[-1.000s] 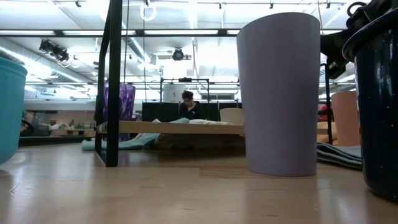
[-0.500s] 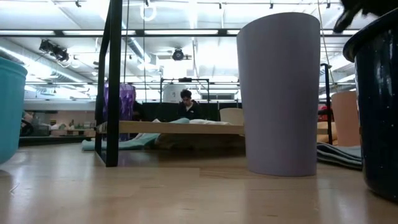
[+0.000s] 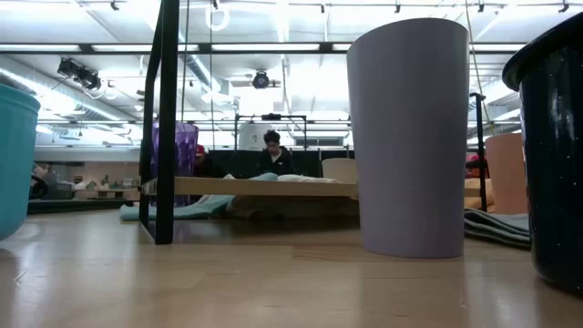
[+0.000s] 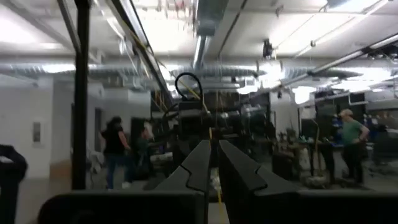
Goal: Stack small to large cups/mugs on shelf
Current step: Put the purple glass on the shelf
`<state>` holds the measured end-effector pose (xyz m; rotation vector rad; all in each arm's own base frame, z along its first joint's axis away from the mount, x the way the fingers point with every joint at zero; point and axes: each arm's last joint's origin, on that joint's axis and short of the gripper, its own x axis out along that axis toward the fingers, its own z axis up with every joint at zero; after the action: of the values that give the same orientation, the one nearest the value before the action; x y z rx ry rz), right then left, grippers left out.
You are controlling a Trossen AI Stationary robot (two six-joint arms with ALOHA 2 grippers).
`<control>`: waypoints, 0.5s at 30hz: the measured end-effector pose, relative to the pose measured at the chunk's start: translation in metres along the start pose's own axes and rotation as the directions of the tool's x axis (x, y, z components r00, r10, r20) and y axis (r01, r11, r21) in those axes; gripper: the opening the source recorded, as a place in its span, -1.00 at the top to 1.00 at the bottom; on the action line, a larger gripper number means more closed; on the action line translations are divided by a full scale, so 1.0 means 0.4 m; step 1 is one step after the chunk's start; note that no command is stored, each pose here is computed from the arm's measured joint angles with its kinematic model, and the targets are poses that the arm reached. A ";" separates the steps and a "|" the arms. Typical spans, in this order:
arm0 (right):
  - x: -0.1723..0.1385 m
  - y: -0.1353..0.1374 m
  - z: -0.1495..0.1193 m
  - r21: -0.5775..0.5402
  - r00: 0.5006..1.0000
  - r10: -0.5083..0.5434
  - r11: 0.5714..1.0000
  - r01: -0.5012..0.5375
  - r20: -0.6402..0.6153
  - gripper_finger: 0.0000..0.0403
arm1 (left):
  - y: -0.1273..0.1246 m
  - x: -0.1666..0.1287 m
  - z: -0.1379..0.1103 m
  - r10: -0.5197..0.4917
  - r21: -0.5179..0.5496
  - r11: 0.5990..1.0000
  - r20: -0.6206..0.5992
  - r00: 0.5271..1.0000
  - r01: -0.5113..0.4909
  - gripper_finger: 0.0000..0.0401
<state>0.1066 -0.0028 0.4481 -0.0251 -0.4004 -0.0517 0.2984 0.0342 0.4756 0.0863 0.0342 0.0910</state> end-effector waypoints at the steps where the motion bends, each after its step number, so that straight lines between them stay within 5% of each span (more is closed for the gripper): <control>1: 0.022 0.000 0.017 -0.004 1.000 -0.001 1.000 0.001 -0.025 0.81 | 0.001 0.007 -0.005 0.001 -0.008 1.000 -0.007 1.000 -0.001 0.64; 10: 0.126 -0.005 0.088 -0.011 0.993 0.038 0.999 -0.040 -0.115 0.81 | -0.029 0.093 -0.015 -0.095 -0.038 0.994 0.138 0.986 0.101 0.65; 15: 0.104 -0.008 0.114 -0.006 0.997 0.030 1.000 -0.031 -0.078 0.81 | -0.052 0.158 -0.070 -0.122 -0.072 0.989 0.071 0.990 0.127 0.67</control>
<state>0.1271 -0.0064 0.5062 -0.0364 -0.3220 -0.0242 0.3621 0.0217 0.4438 0.0111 -0.0308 -0.0358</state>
